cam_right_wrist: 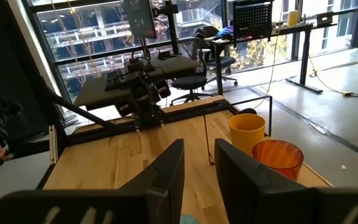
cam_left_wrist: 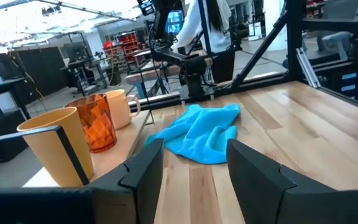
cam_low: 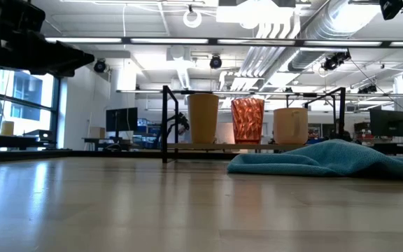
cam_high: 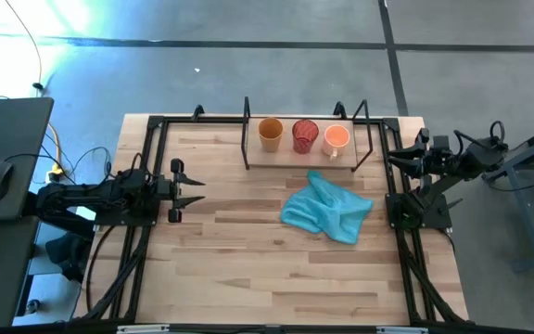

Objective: Stack small to large cups/mugs on shelf
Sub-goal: Return to Home Position

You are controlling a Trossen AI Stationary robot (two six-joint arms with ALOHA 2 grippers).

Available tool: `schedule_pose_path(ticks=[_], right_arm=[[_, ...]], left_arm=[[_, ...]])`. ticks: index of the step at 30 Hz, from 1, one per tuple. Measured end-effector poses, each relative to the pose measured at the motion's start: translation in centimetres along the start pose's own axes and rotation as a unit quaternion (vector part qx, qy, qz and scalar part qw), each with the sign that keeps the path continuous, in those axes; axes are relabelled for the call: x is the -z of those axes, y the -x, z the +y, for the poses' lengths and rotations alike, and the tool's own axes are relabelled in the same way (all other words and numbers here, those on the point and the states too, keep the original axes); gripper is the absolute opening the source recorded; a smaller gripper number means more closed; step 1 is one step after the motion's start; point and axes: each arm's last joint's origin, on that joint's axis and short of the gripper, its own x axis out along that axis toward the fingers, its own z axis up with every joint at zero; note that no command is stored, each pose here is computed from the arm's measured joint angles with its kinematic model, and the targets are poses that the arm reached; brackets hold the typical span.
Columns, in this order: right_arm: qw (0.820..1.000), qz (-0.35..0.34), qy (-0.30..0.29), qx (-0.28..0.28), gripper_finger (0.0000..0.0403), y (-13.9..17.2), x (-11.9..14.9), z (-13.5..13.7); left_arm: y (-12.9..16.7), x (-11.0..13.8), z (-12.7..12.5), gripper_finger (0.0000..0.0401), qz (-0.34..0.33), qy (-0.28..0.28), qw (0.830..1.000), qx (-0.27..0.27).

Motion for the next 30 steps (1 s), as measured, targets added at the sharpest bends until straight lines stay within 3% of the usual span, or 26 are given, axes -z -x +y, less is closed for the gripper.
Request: schedule_pose_path(ticks=[10, 18, 24, 30], right_arm=[[1.000, 0.002, 0.000, -0.023, 0.0078, -0.7, 0.8, 0.6], [0.996, -0.036, 0.023, -0.074, 0.0078, -4.0, 4.7, 3.1], [0.985, -0.119, 0.067, -0.102, 0.0078, -5.5, 7.0, 4.2], [0.974, -0.178, 0.086, -0.109, 0.0078, -4.2, 6.7, 3.2]], left_arm=[[0.0, 0.0, 0.0, 0.0166, 0.000, 0.014, 1.000, 0.000], [0.0, 0.0, 0.0, 0.0166, 0.000, 0.014, 1.000, 0.000], [0.0, 0.0, 0.0, 0.0166, 0.000, 0.014, 1.000, 0.000], [0.0, 0.0, 0.0, 0.0166, 0.000, 0.014, 1.000, 0.000]])
